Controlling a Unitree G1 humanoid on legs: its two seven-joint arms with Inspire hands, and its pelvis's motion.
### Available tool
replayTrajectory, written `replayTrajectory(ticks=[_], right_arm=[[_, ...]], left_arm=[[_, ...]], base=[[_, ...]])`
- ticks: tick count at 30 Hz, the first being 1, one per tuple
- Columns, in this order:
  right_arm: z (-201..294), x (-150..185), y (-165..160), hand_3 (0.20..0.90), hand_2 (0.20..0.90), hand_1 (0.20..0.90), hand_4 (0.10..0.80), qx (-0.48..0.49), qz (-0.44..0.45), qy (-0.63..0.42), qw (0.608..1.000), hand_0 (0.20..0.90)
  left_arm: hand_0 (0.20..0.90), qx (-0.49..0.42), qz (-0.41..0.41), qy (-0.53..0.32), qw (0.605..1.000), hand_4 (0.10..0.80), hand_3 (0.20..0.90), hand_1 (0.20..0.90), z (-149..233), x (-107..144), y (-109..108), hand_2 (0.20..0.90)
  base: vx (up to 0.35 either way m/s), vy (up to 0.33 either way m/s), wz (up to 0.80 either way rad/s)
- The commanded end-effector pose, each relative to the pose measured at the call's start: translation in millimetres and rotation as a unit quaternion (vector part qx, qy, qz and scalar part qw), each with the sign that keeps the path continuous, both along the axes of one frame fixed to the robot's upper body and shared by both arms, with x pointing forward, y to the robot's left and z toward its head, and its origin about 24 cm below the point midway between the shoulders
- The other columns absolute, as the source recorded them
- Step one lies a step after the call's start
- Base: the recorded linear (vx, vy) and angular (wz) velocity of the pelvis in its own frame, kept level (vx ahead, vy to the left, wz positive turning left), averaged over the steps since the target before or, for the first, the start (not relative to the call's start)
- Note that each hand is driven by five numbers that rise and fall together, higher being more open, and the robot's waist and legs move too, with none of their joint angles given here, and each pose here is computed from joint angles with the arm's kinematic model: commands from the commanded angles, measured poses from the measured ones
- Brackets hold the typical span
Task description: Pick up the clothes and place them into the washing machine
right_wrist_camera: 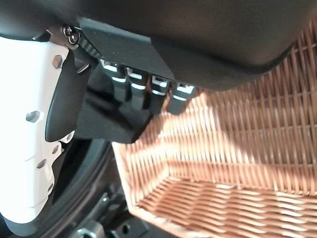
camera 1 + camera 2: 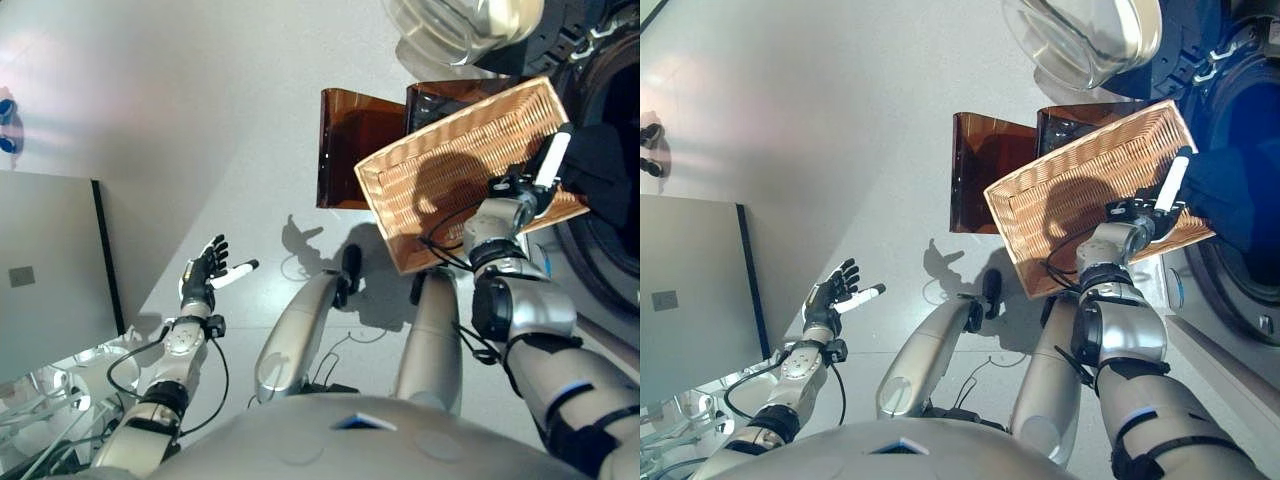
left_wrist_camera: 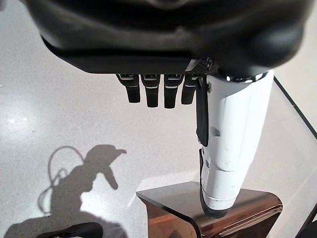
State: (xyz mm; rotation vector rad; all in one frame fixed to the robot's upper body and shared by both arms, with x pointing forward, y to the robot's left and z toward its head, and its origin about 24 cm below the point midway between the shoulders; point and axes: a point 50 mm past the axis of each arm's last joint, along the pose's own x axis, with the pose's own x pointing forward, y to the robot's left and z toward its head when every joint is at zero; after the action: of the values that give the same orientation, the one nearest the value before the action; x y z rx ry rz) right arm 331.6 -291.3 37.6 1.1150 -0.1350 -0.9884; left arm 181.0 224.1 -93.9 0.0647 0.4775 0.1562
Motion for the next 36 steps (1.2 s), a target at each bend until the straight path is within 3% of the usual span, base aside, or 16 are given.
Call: replayTrajectory(ticks=[1,9,18,28,35,36], right_arm=[[12,0,-6,0.9,0.9,0.9,0.8,-0.017,-0.03,-0.032,0.999,0.9],[-5,-2,12,0.9,0.9,0.9,0.8,0.017,-0.023,-0.03,0.999,0.9],[18,-5,-16,0.9,0.9,0.9,0.8,-0.003,-0.073,-0.06,0.996,0.9],[95,-9,-73,0.9,0.9,0.9,0.8,-0.11,-0.136,-0.099,0.98,0.9],[117,-10,-83,0.9,0.9,0.9,0.8,-0.151,-0.137,-0.111,0.973,0.9],[115,-11,-84,0.851,0.851,0.851,0.765,-0.152,-0.136,-0.108,0.973,0.851]], left_arm=[[0.9,0.059,0.044,-0.036,0.997,0.8,0.9,0.9,18,2,42,0.9],[0.9,0.054,0.044,-0.038,0.997,0.8,0.9,0.9,18,4,39,0.9],[0.9,0.063,0.058,-0.038,0.996,0.8,0.9,0.9,19,-1,47,0.9],[0.9,0.049,0.051,-0.045,0.996,0.8,0.9,0.9,18,-3,42,0.9],[0.9,0.057,0.051,-0.035,0.996,0.8,0.9,0.9,16,-6,45,0.9],[0.9,0.058,0.053,-0.032,0.996,0.8,0.9,0.9,15,-7,46,0.9]], base=[[0.0,0.0,0.0],[0.001,0.004,0.0],[0.009,0.01,0.01],[-0.007,-0.008,0.02],[0.018,-0.014,0.02],[-0.078,-0.014,-0.02]])
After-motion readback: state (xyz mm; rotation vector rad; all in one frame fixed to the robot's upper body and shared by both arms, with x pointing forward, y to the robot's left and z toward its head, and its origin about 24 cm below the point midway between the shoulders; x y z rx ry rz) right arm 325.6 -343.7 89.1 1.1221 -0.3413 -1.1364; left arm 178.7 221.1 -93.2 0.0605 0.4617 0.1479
